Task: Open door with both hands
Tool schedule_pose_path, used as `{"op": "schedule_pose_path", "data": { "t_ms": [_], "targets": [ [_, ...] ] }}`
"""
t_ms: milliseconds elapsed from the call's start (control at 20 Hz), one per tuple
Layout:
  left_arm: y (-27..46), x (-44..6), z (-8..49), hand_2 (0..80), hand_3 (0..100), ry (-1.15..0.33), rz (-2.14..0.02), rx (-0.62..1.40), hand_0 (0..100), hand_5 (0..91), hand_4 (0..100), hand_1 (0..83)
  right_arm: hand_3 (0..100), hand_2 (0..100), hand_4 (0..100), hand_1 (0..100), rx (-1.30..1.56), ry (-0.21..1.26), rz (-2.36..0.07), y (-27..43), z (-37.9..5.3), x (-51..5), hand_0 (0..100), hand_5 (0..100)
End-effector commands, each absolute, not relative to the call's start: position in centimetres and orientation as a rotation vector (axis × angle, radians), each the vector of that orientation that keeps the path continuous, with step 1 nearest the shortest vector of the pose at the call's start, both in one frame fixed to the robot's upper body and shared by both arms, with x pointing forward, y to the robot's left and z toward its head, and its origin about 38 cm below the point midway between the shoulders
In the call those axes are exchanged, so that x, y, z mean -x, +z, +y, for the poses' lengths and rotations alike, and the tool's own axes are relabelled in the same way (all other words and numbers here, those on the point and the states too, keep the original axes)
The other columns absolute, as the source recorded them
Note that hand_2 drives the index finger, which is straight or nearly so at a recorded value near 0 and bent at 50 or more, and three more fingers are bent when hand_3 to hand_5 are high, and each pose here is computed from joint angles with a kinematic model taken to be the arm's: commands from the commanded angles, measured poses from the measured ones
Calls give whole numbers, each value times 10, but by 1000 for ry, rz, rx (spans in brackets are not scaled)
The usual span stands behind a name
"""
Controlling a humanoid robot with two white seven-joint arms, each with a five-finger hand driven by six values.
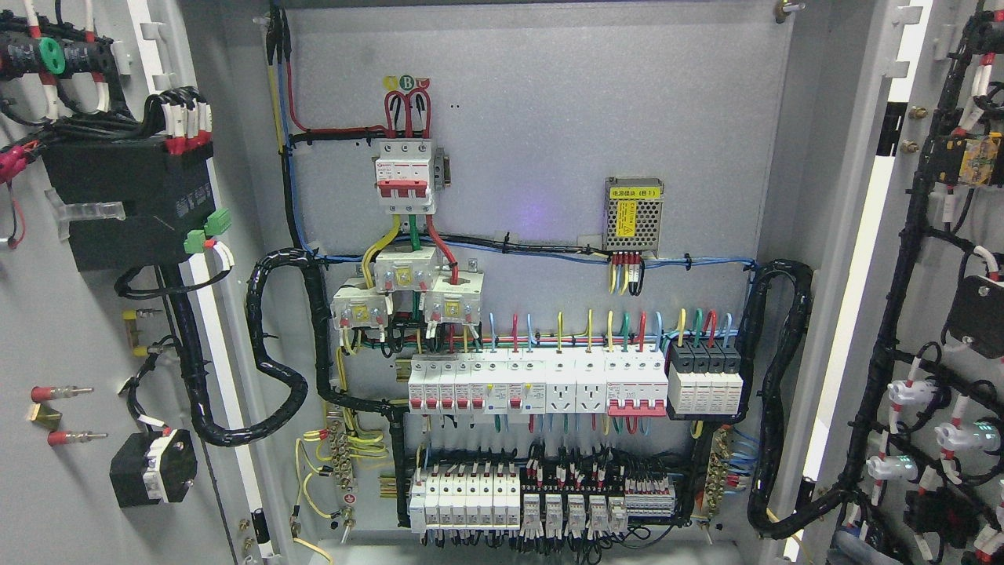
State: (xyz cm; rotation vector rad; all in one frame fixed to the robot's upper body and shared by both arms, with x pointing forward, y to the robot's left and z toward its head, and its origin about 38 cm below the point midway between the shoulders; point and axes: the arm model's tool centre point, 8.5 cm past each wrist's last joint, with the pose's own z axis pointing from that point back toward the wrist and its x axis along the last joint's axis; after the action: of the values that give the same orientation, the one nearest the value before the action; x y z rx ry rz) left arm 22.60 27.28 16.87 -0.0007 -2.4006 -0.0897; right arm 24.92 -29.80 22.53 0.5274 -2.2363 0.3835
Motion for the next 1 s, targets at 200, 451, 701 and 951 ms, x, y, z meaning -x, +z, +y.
{"op": "schedule_pose_path", "data": {
  "t_ms": [200,451,701,951],
  "targets": [
    [193,-194,321,0,0,-131,-2671,-140,0,0,42,0,0,0,0,0,-517,377,-2225,231,-316,-253,0,0],
    [194,-191,339,0,0,-125,-2659,-193,0,0,42,0,0,0,0,0,-486,362,-2237,234,-327,-255,0,0],
    [192,-188,352,0,0,-116,-2641,-251,0,0,42,0,0,0,0,0,-487,341,-2244,237,-332,-255,0,0],
    [187,-188,373,0,0,-112,-2600,-299,0,0,42,0,0,0,0,0,-465,340,-2242,235,-338,-253,0,0]
  ]
}}
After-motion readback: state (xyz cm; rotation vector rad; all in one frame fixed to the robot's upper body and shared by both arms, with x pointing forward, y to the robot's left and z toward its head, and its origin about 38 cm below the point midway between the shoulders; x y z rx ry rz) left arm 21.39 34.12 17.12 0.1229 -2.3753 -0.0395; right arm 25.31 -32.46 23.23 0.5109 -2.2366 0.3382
